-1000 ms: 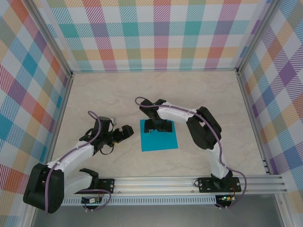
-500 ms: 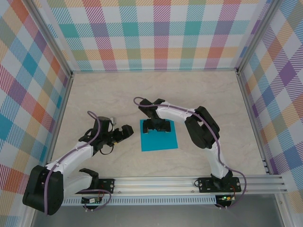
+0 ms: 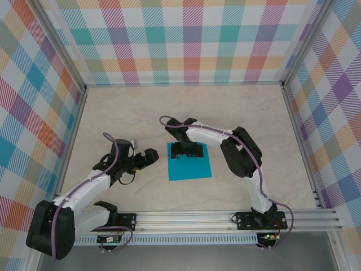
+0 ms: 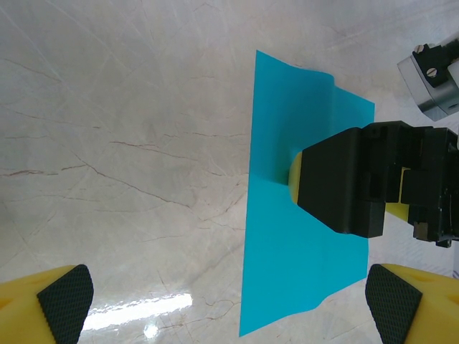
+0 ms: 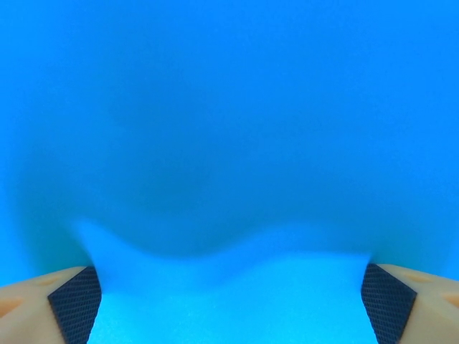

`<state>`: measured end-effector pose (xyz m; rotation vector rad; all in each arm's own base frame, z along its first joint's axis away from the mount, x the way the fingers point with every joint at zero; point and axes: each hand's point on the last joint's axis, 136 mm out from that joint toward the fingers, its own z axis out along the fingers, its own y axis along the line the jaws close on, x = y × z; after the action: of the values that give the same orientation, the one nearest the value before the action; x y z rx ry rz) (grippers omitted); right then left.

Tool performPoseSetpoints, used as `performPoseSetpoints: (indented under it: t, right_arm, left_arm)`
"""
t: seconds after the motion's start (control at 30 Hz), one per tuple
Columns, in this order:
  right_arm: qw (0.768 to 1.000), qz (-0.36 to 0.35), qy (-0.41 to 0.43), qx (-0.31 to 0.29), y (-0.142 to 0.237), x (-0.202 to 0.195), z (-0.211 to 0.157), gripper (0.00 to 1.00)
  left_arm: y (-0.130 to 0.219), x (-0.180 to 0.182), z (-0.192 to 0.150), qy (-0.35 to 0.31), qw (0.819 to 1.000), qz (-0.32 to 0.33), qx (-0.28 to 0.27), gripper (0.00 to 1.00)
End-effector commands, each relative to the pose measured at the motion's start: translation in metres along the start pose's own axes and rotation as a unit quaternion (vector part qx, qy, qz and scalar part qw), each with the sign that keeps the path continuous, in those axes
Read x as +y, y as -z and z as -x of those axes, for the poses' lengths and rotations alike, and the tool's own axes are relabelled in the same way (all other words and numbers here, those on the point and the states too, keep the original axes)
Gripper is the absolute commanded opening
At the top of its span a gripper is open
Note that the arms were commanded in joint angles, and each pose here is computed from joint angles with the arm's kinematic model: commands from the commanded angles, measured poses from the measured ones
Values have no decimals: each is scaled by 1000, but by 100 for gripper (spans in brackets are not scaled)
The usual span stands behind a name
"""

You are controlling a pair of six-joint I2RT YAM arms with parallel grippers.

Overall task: Fold a paper plane with a square sheet of paper (pick it up from the middle)
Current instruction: Fold the square sheet of paper in half at the center of the table.

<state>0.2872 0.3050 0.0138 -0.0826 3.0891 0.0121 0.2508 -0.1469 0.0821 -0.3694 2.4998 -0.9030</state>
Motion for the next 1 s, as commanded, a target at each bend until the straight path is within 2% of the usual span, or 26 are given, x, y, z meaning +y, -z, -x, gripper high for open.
performPoseSetpoints:
  t: [0.0,0.2,0.3,0.43,0.63,0.73,0.83,0.97]
  right_arm:
    - [996,-56,-6,70,-42,-23,-33,95]
    - [998,-35,3,60,-32,-15,-28,95]
    - [999,-18,5,51,-24,-8,-23,90]
    - [999,-4,8,33,-8,-1,-14,81]
    - [1000,22,14,2,20,6,-3,52]
    - [999,38,12,-11,37,8,0,41]
    - [997,71,10,-24,57,12,2,33]
    - [987,159,-13,-31,86,20,6,32]
  left_arm:
    - [2,-2,-1,-7,1000,1,1,100]
    - [1,0,-1,-7,1000,4,0,100]
    - [1,-1,-1,-6,1000,3,0,100]
    - [1,0,-1,-6,1000,4,2,100]
    - [4,-1,0,-7,1000,6,-4,100]
    - [5,-1,1,-7,1000,7,-8,100]
    - [8,-2,2,-8,1000,6,-11,100]
    - [10,-4,3,-8,1000,3,-16,100]
